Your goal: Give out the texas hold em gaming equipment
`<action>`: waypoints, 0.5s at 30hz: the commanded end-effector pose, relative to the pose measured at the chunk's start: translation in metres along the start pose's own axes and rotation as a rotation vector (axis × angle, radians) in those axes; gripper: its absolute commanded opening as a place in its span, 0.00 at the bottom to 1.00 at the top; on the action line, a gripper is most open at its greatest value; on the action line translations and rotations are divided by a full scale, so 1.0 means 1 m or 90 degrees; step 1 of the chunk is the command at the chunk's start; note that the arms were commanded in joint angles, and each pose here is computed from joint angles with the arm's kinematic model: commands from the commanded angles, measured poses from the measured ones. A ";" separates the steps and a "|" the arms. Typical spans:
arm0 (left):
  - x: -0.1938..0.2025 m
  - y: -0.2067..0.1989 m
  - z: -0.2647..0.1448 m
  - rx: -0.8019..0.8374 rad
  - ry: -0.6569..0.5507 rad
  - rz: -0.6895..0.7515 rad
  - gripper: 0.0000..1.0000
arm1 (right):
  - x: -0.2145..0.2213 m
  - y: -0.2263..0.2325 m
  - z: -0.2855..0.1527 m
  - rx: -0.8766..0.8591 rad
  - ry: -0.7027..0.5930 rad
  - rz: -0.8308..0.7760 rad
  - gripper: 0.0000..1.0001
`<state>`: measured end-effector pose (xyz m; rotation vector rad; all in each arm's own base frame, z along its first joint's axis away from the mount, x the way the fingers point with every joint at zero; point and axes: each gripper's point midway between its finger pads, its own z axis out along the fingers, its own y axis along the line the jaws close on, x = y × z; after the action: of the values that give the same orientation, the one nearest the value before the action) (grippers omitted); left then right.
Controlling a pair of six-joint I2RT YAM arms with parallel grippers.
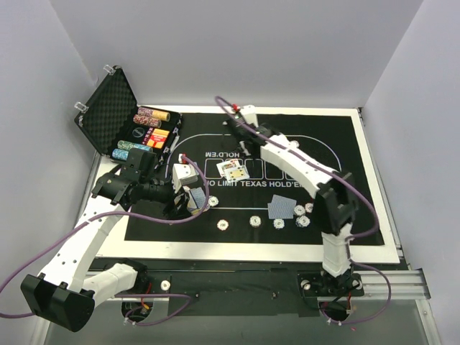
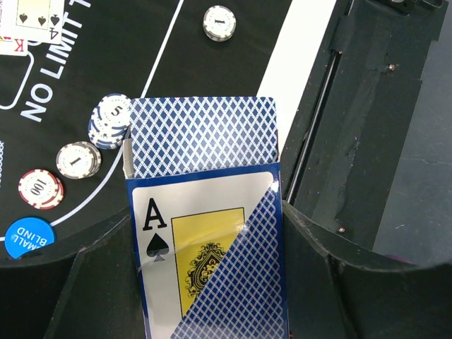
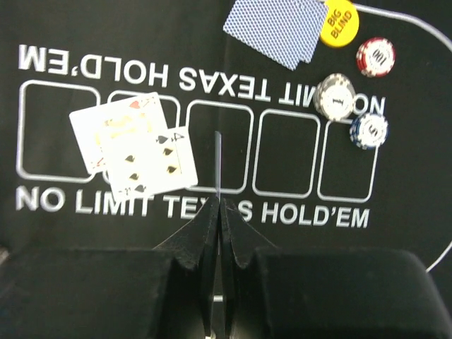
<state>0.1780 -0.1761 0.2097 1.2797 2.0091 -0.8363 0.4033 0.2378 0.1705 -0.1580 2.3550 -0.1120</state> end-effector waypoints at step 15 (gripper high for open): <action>-0.012 -0.003 -0.005 0.001 -0.027 0.016 0.00 | 0.050 0.019 0.063 0.165 0.106 -0.225 0.00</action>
<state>0.1767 -0.1755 0.2091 1.2794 2.0152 -0.8389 0.4194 0.2549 0.0886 -0.4295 2.3898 -0.6080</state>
